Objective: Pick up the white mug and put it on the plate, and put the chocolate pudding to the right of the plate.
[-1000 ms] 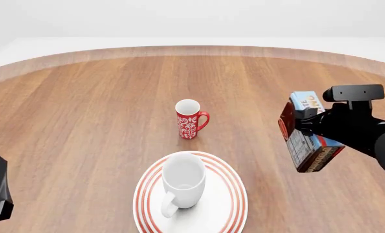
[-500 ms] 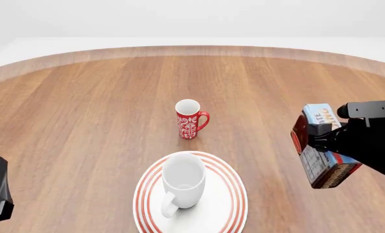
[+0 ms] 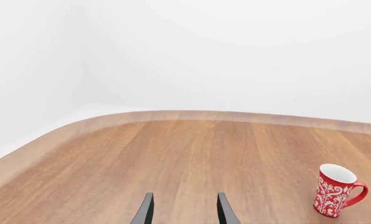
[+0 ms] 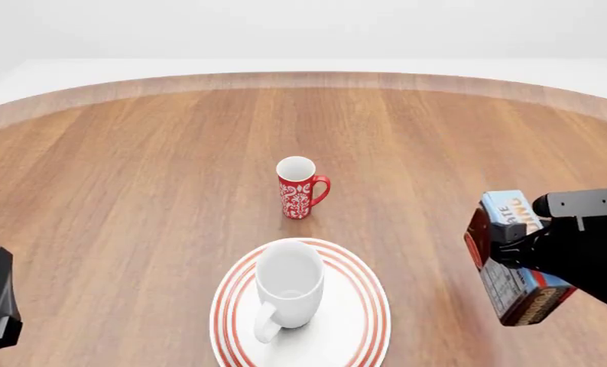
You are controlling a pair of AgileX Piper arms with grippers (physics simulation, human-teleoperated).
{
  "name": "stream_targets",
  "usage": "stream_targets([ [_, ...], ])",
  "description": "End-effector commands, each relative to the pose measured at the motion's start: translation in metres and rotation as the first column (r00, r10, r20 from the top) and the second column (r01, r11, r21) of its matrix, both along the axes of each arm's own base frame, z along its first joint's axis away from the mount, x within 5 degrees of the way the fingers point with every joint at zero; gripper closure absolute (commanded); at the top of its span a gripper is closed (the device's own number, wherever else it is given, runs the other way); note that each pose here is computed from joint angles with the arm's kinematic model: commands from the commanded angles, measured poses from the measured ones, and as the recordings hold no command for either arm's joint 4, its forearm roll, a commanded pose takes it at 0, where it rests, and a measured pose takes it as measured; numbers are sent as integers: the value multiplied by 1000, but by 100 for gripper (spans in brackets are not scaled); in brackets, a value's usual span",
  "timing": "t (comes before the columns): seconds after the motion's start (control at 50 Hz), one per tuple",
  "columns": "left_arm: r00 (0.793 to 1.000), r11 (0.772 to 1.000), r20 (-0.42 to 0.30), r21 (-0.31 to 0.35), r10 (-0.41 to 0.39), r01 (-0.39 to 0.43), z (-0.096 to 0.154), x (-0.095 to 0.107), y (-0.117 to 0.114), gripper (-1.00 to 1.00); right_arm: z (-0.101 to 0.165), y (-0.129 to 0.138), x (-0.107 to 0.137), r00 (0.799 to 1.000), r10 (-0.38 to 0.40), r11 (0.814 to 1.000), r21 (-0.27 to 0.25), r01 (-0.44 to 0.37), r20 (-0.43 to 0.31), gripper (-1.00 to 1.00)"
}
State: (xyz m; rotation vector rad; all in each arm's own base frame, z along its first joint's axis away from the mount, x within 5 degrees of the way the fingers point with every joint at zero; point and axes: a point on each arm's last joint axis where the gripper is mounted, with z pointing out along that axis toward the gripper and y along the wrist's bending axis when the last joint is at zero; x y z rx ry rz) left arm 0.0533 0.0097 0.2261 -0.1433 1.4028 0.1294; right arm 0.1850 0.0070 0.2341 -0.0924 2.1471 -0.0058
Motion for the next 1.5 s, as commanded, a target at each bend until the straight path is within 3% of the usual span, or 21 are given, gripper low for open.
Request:
stream_targets([
  [0.02, 1000, 1000, -1, 1, -1, 1, 0, 0, 0, -100, -4, -1, -6, 1000, -9, 1000, 5, 9, -14, 100],
  [0.52, 1000, 1000, 0, 1, -3, 3, 0, 0, 0, -100, -45, -2, -13, 996, 7, 1000, -26, -9, -89, 100],
  [1.18, 1000, 1000, 0, 1, -2, 2, 0, 0, 0, -100, -54, -2, -13, 994, 12, 999, -37, -16, -108, 100],
  [1.2, 1000, 1000, 0, 2, -2, 2, 0, 0, 0, -100, -54, -2, -13, 994, 12, 999, -35, -16, -108, -100],
  [1.5, 1000, 1000, 0, 2, -2, 2, 0, 0, 0, -100, -48, -1, -11, 995, 15, 999, -29, -18, -98, -100],
])
